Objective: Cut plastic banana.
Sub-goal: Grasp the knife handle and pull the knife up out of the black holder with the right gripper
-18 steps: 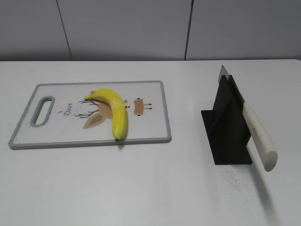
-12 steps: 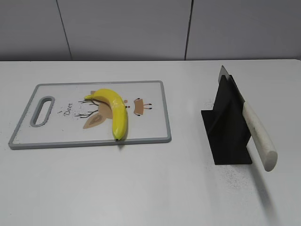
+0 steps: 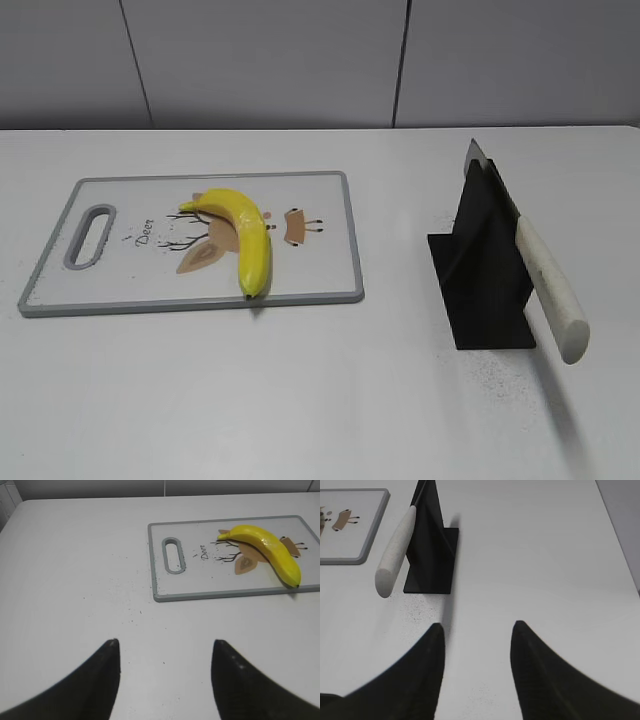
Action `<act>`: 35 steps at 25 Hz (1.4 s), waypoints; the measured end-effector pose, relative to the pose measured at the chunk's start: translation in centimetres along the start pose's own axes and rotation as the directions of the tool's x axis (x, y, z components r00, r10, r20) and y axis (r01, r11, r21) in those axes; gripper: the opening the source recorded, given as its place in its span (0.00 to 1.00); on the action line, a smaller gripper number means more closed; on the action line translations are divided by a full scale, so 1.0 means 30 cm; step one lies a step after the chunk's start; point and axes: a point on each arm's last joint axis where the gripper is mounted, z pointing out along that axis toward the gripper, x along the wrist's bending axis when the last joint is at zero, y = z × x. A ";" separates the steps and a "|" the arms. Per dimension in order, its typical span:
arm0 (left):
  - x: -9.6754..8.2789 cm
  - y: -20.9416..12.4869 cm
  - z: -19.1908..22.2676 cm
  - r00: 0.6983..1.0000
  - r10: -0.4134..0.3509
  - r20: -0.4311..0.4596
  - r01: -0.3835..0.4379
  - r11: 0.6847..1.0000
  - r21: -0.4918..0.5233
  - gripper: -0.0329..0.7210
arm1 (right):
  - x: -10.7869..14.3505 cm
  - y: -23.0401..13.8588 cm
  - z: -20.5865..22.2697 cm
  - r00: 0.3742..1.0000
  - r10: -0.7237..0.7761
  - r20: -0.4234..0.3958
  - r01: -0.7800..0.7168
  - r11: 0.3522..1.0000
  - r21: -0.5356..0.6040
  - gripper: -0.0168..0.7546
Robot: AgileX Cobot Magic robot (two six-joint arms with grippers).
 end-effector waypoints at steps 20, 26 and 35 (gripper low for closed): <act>0.000 0.000 0.000 1.000 0.000 0.000 0.000 1.000 0.000 0.79 | 0.008 0.024 -0.010 1.000 0.009 -0.017 -0.009 1.000 -0.004 0.60; 0.000 0.000 0.000 1.000 0.000 0.000 0.000 1.000 0.000 0.79 | 0.015 0.119 -0.019 1.000 0.012 -0.015 -0.011 1.000 0.021 0.74; 0.000 0.000 0.000 1.000 0.000 0.000 0.000 1.000 0.000 0.79 | 0.034 0.307 0.067 0.998 0.051 -0.035 -0.040 0.965 0.260 0.75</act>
